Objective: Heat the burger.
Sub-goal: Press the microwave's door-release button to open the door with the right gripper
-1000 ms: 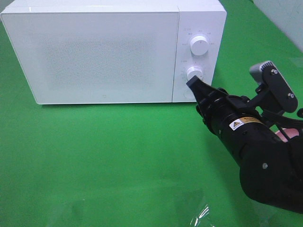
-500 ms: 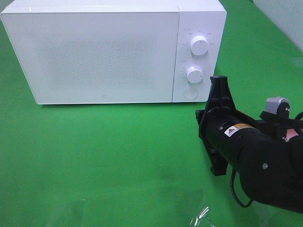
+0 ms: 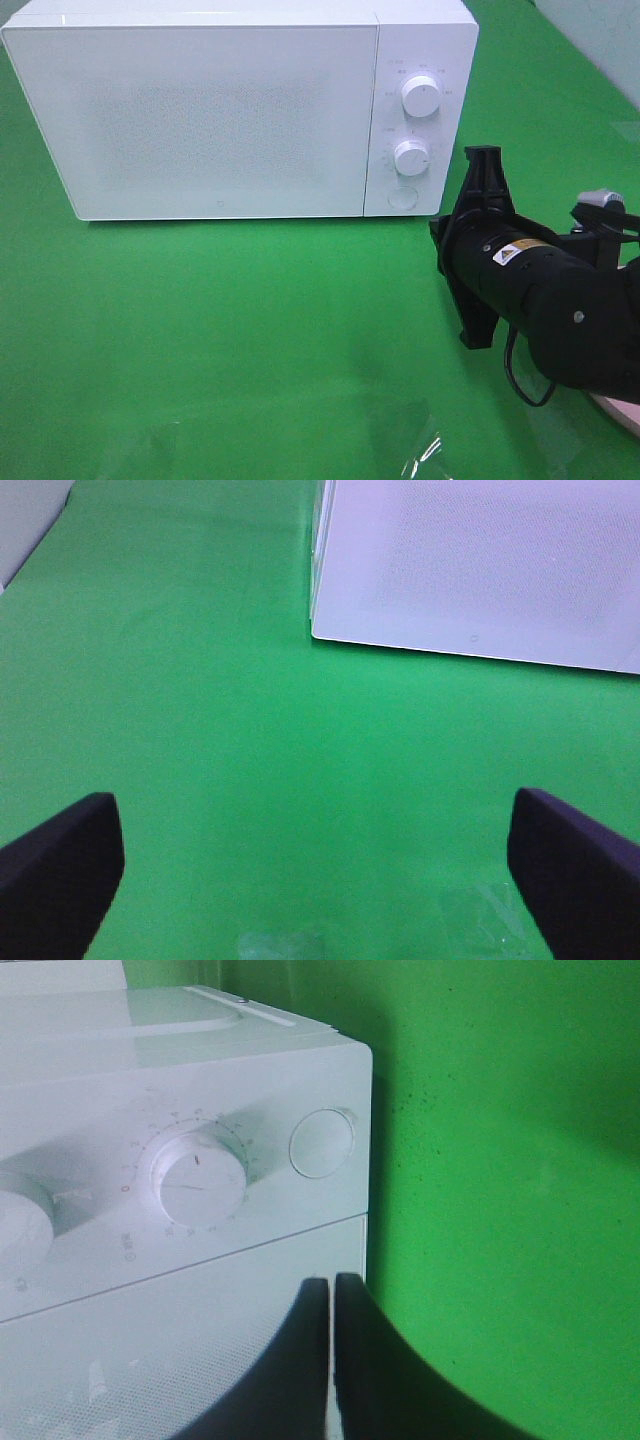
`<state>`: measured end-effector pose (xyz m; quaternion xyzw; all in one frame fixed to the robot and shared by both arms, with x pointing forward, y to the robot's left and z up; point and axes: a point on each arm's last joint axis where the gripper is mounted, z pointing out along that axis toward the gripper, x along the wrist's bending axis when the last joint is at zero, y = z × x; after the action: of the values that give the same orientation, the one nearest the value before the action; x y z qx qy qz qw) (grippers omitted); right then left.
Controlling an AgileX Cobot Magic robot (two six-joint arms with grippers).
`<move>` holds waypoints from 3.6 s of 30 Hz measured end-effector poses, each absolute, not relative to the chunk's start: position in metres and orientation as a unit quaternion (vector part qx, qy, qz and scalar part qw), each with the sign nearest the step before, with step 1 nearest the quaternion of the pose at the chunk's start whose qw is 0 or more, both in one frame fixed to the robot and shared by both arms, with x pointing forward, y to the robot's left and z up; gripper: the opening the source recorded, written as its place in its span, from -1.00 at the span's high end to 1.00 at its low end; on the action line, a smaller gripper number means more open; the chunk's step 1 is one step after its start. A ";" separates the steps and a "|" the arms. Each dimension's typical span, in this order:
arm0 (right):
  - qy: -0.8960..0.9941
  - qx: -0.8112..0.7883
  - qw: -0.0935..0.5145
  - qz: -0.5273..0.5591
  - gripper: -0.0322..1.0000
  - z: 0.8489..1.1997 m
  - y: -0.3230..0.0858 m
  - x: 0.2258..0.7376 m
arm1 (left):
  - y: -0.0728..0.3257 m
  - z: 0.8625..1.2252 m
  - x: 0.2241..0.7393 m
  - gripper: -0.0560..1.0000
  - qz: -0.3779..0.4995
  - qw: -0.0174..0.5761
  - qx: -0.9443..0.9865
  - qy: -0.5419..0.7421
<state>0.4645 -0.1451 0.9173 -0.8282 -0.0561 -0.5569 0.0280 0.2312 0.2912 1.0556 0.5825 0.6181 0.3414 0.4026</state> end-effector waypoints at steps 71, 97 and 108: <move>-0.024 -0.822 0.047 -0.567 0.92 0.859 -0.133 0.578 | 0.291 1.056 0.231 -0.92 0.341 0.403 0.583 0.618; -0.006 -0.797 0.023 -0.604 0.92 0.844 -0.124 0.588 | 0.291 1.056 0.231 -0.92 0.341 0.403 0.583 0.618; 0.003 -0.800 0.024 -0.600 0.92 0.845 -0.123 0.588 | 0.291 1.056 0.231 -0.92 0.341 0.403 0.583 0.618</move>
<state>0.5879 -0.1229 0.8449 -0.8000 0.0032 -0.5996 0.0235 0.2312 0.2912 1.0556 0.5825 0.6181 0.3414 0.4026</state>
